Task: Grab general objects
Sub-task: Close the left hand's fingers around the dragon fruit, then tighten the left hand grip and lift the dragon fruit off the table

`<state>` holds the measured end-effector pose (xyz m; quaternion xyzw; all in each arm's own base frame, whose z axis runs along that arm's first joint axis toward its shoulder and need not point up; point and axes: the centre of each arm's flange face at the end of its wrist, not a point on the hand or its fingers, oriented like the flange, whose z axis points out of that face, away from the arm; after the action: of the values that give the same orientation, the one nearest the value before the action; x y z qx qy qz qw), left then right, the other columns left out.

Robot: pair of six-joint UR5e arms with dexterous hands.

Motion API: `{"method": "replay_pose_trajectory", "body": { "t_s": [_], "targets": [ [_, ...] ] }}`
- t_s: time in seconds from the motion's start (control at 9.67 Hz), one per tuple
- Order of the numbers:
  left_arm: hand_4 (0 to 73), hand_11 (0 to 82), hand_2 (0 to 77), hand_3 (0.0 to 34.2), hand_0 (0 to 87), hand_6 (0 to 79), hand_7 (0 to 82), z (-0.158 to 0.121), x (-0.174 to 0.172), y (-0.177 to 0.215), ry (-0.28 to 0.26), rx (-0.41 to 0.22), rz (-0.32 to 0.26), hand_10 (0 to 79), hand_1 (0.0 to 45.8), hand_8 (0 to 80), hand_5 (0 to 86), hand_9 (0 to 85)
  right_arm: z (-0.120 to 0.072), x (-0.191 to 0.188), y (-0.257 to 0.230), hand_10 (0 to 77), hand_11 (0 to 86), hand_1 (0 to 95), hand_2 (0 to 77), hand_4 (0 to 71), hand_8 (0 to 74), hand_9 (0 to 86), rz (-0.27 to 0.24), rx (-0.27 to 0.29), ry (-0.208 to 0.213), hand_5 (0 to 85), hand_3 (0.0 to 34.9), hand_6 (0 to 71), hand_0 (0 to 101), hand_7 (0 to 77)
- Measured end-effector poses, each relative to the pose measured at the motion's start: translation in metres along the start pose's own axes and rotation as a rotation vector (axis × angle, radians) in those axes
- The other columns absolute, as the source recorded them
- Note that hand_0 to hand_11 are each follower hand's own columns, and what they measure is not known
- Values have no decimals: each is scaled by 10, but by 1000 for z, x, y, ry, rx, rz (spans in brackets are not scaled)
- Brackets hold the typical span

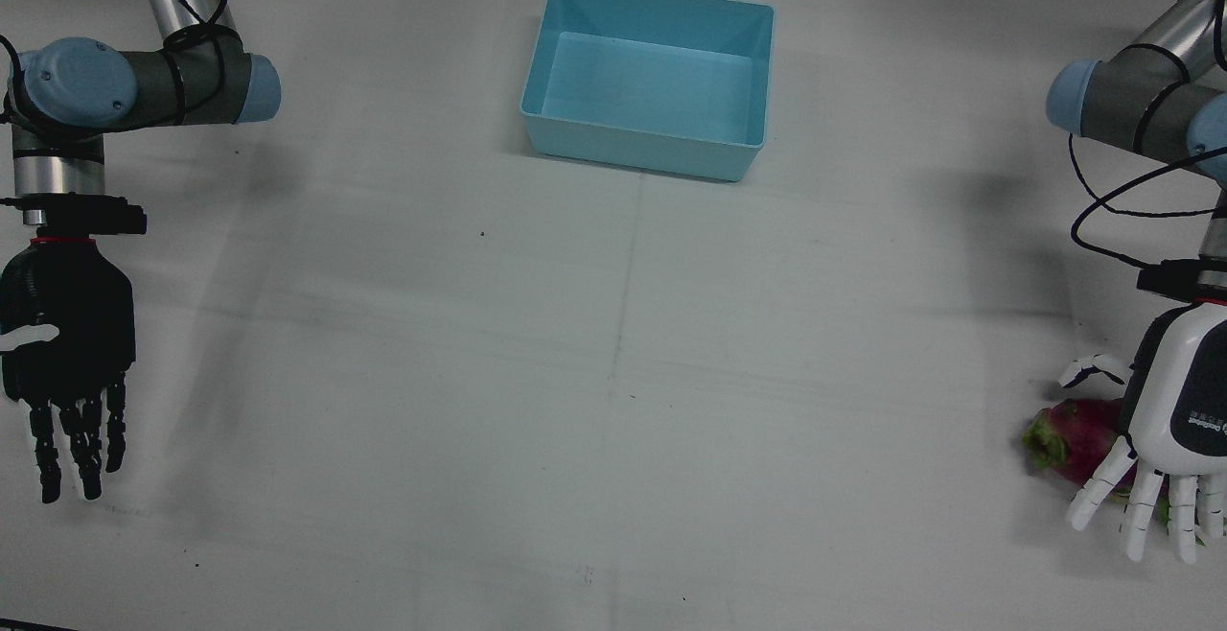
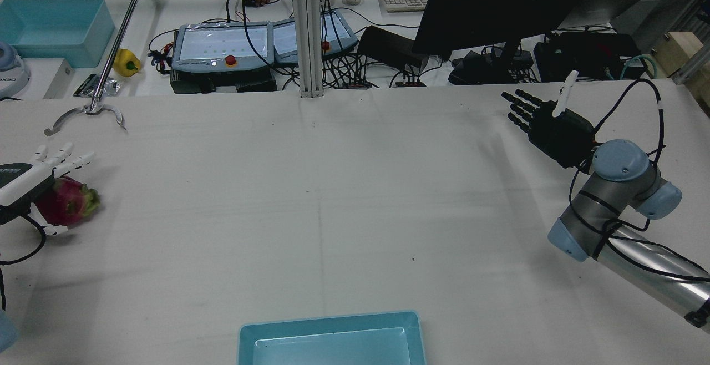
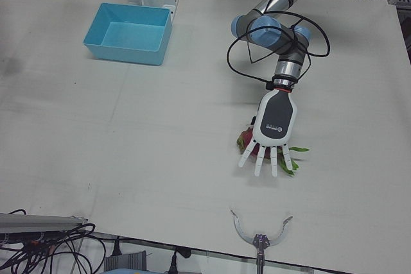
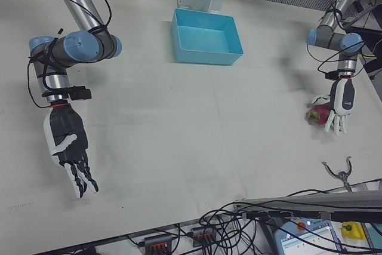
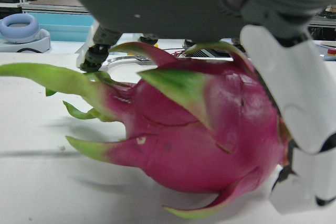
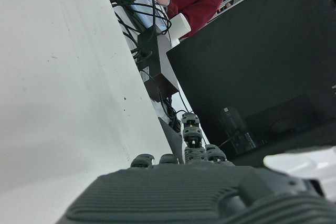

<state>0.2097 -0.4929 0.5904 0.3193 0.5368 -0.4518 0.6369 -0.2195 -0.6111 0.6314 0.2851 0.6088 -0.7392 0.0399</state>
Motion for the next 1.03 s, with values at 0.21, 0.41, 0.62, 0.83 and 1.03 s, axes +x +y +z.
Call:
{"method": "replay_pose_trajectory", "body": {
  "t_s": [0.21,0.41,0.62,0.83,1.03],
  "targets": [
    [0,0,420,297,547,0,5,1,-1,2,-3,-3,2,213,0,11,16,5,0,0,0,0,5,65,16,0,0,11,0,0,0,0,0,0,0,0],
    [0,0,589,306,575,0,5,10,-1,7,-9,-7,4,207,0,11,16,5,0,0,0,0,5,65,16,0,0,11,0,0,0,0,0,0,0,0],
    [0,0,644,309,576,0,5,22,-3,14,-27,-13,7,207,0,11,16,5,0,0,0,0,5,65,16,0,0,11,0,0,0,0,0,0,0,0],
    [0,0,595,318,581,0,5,25,-3,17,-34,-16,8,213,0,11,16,5,0,0,0,0,5,65,16,0,0,11,0,0,0,0,0,0,0,0],
    [0,202,595,328,616,0,5,25,-3,17,-32,-13,8,147,0,11,16,5,0,0,0,0,5,65,16,0,0,11,0,0,0,0,0,0,0,0]
  ]
}}
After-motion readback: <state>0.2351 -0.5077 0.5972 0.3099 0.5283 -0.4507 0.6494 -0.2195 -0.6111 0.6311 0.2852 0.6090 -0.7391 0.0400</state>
